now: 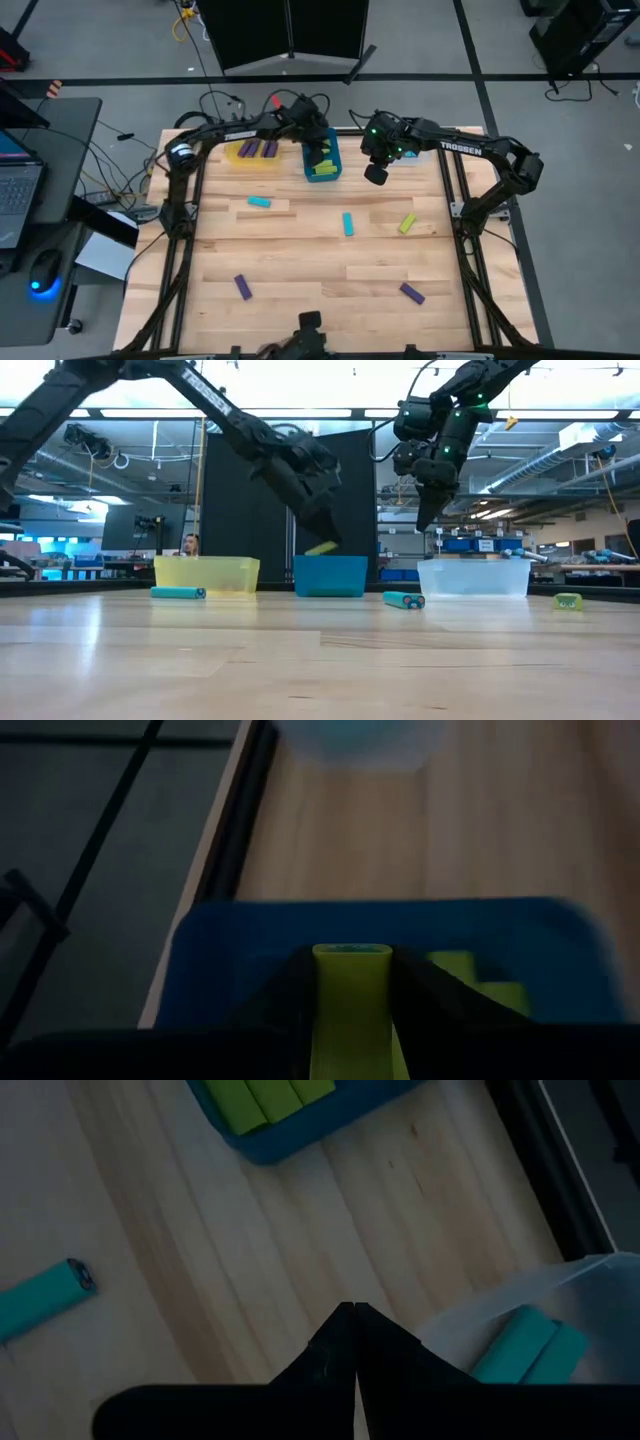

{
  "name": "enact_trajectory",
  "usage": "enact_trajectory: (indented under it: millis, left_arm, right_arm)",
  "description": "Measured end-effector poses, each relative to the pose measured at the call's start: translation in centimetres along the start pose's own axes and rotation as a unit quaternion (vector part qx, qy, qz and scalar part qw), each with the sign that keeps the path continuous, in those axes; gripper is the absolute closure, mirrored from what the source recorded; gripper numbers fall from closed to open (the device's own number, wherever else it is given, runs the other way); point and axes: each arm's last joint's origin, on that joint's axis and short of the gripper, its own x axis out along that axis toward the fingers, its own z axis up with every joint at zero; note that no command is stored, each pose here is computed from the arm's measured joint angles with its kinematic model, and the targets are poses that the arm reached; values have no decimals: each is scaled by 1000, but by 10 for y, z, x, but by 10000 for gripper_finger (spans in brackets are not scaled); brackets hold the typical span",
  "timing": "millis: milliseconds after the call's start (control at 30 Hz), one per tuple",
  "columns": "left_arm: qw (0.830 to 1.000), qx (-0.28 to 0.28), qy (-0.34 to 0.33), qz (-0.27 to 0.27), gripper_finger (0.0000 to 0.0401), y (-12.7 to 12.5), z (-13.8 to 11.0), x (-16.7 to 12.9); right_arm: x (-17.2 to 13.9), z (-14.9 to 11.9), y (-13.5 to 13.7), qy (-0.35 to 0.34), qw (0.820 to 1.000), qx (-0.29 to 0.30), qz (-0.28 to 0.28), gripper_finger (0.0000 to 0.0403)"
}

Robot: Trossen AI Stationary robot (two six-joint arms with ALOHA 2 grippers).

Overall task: Sort blocks
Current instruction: Put the green block into the blue bin, then put the violet block into the yellow bin

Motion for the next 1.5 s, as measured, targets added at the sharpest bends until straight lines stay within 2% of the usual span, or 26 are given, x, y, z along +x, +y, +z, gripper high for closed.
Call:
enact_trajectory:
  millis: [233, 533, 933, 1200, 1300, 1400, 1500]
  left_arm:
    - [999, 2, 38, 27, 293, 16, -19, 16]
    - [999, -2, 26, 20, 293, 24, -22, 17]
    - [999, -10, 44, 1, 292, 24, -34, 29]
    - [999, -8, 42, 12, 217, 25, -33, 29]
    - [999, -8, 42, 17, 205, 26, -31, 28]
    - [999, -6, 35, 23, 210, 28, -26, 25]
    - [999, -2, 21, 35, 246, 29, -18, 16]
  right_arm:
    - [0, 0, 0, 1, 1000, -7, 0, 390]
    - [0, 3, 0, -13, 1000, -12, -2, 390]
    - [0, 2, 0, -12, 1000, -11, -2, 390]
    - [0, 2, 0, -12, 1000, -11, -2, 390]
    - [0, 3, 0, -13, 1000, -14, -2, 389]
    - [0, 3, 0, -14, 1000, -18, -2, 387]
    - [0, 2, 0, -12, 1000, -20, -2, 388]
